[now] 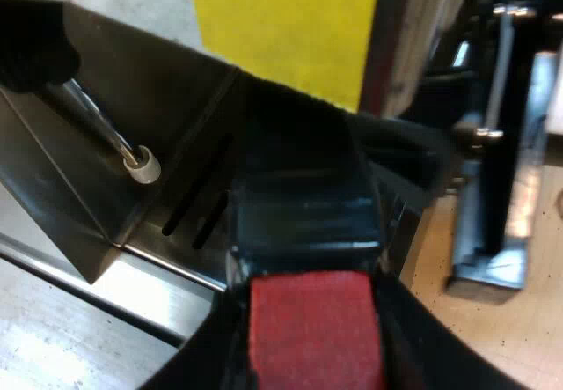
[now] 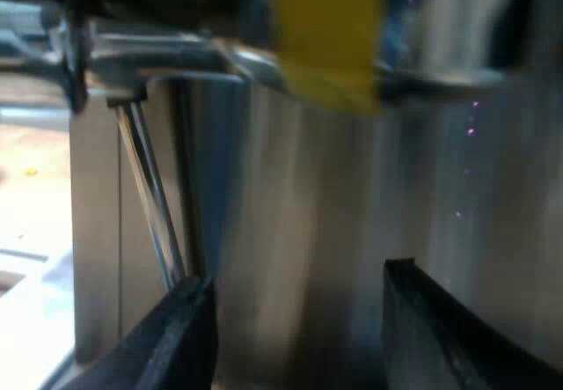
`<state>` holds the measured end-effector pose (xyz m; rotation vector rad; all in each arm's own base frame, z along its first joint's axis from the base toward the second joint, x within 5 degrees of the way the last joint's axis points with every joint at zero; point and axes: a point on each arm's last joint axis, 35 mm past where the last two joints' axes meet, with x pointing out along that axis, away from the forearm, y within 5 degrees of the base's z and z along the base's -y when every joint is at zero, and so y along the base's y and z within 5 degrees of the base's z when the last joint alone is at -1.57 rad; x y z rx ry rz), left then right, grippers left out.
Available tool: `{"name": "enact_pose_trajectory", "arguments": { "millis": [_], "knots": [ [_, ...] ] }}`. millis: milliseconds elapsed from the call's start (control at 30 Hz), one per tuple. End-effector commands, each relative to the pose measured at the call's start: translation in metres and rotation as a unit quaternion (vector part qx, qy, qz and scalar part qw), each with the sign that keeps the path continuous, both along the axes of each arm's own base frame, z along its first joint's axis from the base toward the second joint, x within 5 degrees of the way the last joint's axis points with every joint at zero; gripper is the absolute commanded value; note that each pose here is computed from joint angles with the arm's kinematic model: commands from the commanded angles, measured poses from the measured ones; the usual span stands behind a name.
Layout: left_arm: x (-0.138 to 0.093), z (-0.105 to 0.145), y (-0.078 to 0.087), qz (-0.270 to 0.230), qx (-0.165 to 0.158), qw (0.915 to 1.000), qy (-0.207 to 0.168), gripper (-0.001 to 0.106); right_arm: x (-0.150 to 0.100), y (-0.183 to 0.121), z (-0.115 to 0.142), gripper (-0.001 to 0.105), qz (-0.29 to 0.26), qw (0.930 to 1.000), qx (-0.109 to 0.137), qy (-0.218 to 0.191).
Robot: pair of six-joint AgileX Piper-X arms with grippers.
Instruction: Put the handle in the coffee machine
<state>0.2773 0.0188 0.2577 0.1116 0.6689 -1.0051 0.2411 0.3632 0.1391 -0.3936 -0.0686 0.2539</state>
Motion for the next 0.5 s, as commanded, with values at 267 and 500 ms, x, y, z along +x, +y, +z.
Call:
{"name": "enact_pose_trajectory", "arguments": {
  "millis": [267, 500],
  "knots": [
    [-0.005, 0.015, 0.004, -0.015, -0.034, 0.9988, -0.031, 0.0, 0.019, 0.007, 0.021, 0.031, -0.029, 0.9984, 0.03, -0.039],
    [-0.005, 0.015, 0.004, -0.015, -0.034, 0.9988, -0.031, 0.0, 0.019, 0.006, 0.021, 0.035, -0.05, 0.9975, 0.032, -0.037]
  ]
}}
